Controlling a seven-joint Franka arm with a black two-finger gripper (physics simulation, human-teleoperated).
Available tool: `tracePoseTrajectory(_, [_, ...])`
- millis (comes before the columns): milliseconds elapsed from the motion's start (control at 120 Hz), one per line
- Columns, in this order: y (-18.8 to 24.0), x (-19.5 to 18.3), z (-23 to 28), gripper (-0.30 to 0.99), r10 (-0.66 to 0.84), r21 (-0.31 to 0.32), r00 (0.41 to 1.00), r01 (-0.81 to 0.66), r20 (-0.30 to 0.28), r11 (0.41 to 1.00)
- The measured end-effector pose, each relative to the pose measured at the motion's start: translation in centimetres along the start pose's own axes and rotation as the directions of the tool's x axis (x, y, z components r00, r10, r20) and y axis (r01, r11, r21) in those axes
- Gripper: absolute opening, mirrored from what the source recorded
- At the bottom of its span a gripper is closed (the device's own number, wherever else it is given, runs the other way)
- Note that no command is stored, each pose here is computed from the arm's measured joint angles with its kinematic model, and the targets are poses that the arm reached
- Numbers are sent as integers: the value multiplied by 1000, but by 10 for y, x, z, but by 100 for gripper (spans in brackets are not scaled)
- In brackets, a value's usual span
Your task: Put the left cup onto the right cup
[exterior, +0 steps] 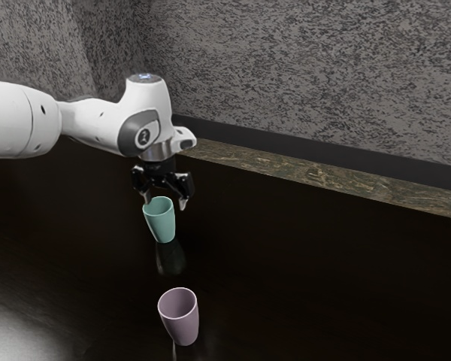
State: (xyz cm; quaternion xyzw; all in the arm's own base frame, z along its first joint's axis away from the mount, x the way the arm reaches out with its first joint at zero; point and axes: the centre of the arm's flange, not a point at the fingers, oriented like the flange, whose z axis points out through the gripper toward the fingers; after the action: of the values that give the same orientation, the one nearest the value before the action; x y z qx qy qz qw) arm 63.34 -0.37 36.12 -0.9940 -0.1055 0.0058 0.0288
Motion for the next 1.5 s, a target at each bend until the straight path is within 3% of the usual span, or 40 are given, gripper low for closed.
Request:
tracePoseTrajectory(1008, [0, 25, 54, 68, -14, -14, 1000, 14, -27, 1000])
tracePoseTrajectory(1100, [0, 25, 55, 58, -17, -16, 999, 17, -29, 1000])
tracePoseTrajectory(1308, [-1, 26, 54, 15, -23, -20, 999, 22, -40, 1000])
tracePoseTrajectory(1500, [-1, 27, 52, -2, -22, -19, 999, 21, -47, 1000])
